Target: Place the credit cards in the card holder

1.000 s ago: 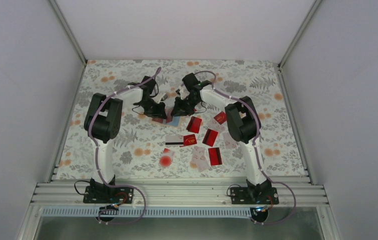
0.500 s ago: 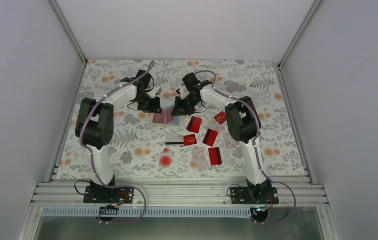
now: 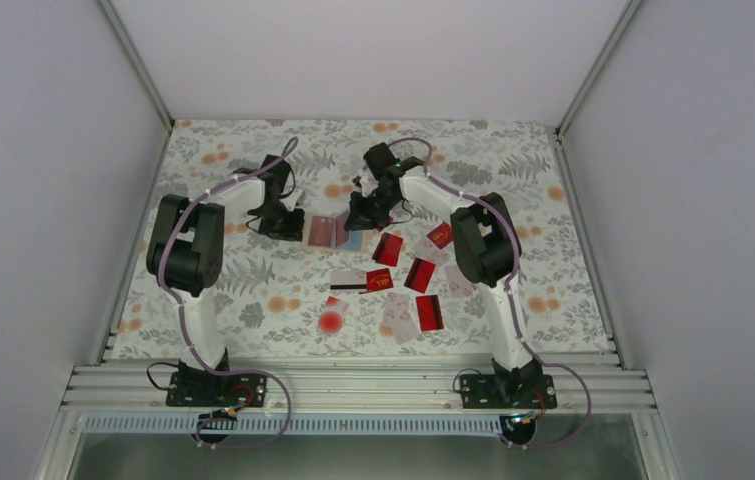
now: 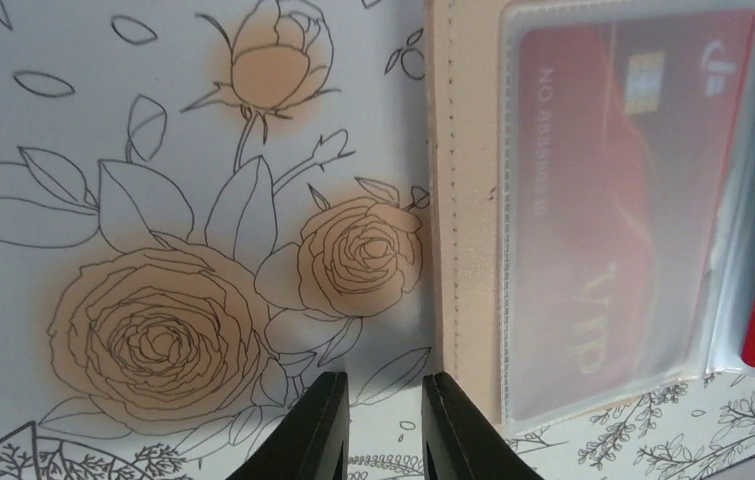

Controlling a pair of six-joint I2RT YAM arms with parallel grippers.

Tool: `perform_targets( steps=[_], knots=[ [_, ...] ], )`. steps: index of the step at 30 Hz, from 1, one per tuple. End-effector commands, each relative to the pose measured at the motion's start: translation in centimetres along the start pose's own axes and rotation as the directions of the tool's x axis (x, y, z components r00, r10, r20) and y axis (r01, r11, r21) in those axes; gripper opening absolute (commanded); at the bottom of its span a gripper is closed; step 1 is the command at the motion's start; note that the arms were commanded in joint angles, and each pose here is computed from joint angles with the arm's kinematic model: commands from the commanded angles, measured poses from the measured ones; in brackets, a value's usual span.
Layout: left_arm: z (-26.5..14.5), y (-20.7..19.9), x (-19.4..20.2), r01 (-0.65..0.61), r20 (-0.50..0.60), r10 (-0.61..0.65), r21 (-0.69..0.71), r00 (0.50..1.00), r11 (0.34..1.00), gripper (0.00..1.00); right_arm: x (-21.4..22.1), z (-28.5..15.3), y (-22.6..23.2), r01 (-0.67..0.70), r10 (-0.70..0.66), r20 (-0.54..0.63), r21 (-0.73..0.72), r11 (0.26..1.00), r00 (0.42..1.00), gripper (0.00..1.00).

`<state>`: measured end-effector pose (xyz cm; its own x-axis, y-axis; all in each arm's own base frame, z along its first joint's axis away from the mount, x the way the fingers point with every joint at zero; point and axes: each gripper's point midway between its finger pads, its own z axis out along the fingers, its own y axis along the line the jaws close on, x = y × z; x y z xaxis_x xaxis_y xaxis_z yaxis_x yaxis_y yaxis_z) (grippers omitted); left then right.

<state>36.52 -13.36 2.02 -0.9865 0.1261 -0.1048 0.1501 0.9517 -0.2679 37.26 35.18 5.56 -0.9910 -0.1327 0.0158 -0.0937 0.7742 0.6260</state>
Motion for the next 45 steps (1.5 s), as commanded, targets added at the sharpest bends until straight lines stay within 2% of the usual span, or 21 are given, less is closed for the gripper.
perform_targets(
  steps=[1, 7, 12, 17, 27, 36, 42, 45],
  knots=[
    [0.7, 0.8, -0.1, -0.007, 0.004, 0.007, -0.036, 1.0, 0.999, 0.2, -0.2, -0.2, 0.4, 0.003, -0.003, 0.007, 0.023, 1.0, 1.0, 0.05],
    [1.1, 0.9, 0.3, -0.016, -0.005, 0.016, -0.032, 1.0, 0.999, 0.14, -0.4, -0.1, 0.5, -0.003, 0.003, 0.007, 0.04, 0.999, 1.0, 0.07],
    [1.2, -0.3, 0.3, -0.029, -0.001, 0.029, 0.035, 1.0, 0.999, 0.12, -0.6, 0.2, 1.4, -0.001, 0.001, 0.007, 0.035, 0.999, 1.0, 0.18],
    [1.1, -1.0, 0.2, -0.025, 0.003, 0.025, 0.073, 1.0, 0.997, 0.11, -0.5, 0.7, 3.1, 0.023, -0.023, -0.004, -0.004, 1.0, 1.0, 0.24],
    [1.2, -1.8, 0.7, -0.018, 0.001, 0.018, 0.126, 1.0, 0.992, 0.11, 0.4, 2.9, 5.4, 0.054, -0.057, -0.043, -0.076, 0.996, 0.997, 0.26],
    [0.2, -1.9, 1.2, -0.011, 0.023, 0.008, 0.131, 1.0, 0.991, 0.12, 0.0, 5.0, 4.9, 0.054, -0.059, -0.051, -0.097, 0.994, 0.997, 0.26],
    [-1.9, -1.9, 0.9, -0.024, 0.075, 0.016, 0.114, 0.997, 0.993, 0.15, -0.8, 3.0, 6.8, 0.104, -0.104, 0.005, -0.125, 0.987, 0.995, 0.27],
    [-3.2, -2.0, 0.4, -0.034, 0.112, 0.023, 0.103, 0.993, 0.994, 0.2, -0.9, 1.5, 8.3, 0.158, -0.154, 0.037, -0.151, 0.976, 0.987, 0.27]
  ],
)
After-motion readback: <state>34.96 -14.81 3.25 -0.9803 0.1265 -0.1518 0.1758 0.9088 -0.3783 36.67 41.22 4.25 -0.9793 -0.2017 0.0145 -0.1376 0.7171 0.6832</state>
